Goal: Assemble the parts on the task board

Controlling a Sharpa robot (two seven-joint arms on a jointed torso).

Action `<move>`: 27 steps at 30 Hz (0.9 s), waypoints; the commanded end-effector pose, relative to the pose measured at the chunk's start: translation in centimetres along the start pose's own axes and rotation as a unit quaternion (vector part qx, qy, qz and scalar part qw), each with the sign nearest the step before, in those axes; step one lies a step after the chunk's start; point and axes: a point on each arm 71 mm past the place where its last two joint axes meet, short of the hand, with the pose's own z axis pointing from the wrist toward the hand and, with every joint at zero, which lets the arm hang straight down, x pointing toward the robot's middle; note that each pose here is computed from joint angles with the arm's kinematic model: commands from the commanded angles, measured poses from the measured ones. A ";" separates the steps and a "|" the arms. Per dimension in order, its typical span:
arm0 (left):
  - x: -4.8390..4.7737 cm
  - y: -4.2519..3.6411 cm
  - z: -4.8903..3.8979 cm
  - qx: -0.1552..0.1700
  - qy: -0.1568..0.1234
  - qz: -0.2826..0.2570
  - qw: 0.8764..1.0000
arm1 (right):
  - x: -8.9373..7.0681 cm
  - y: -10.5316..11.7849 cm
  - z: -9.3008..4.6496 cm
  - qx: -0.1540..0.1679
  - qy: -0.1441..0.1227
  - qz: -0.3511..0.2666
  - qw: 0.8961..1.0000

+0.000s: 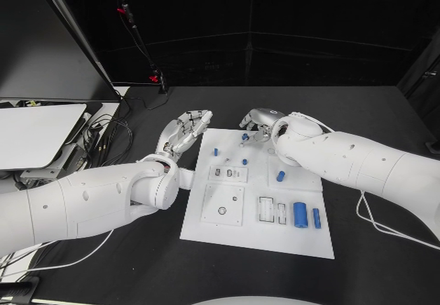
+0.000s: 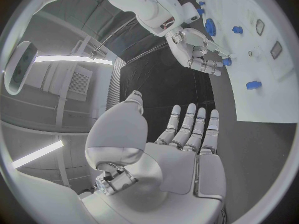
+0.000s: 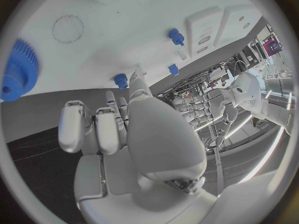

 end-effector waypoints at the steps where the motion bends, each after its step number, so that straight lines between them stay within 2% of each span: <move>1: 0.04 -2.01 -0.19 0.136 0.005 -0.001 0.991 | -1.3 0.1 -0.5 -0.028 -0.075 0.032 0.996; 4: -0.12 -1.99 -0.22 0.136 0.004 -0.001 0.991 | -2.3 -0.6 -1.7 -0.041 -0.124 0.096 0.987; 6: -0.28 -1.99 -0.26 0.136 0.002 0.000 0.991 | -3.0 -1.6 -3.1 -0.050 -0.143 0.158 0.976; 9: -0.40 -1.98 -0.29 0.136 0.001 0.001 0.991 | -3.7 -3.1 -5.0 -0.054 -0.150 0.226 0.961; 12: -0.46 -1.98 -0.30 0.135 0.001 0.001 0.991 | -4.7 -4.6 -6.9 -0.069 -0.142 0.285 0.945; 14: -0.47 -1.98 -0.30 0.136 0.001 0.001 0.991 | -5.3 -5.5 -8.1 -0.080 -0.134 0.305 0.939; 19: -0.40 -1.97 -0.26 0.136 0.002 0.001 0.991 | -6.1 -7.5 -9.9 -0.074 -0.128 0.306 0.940; 27: -0.24 -1.94 -0.18 0.137 0.003 0.000 0.991 | -6.3 -10.1 -10.8 -0.043 -0.115 0.256 0.959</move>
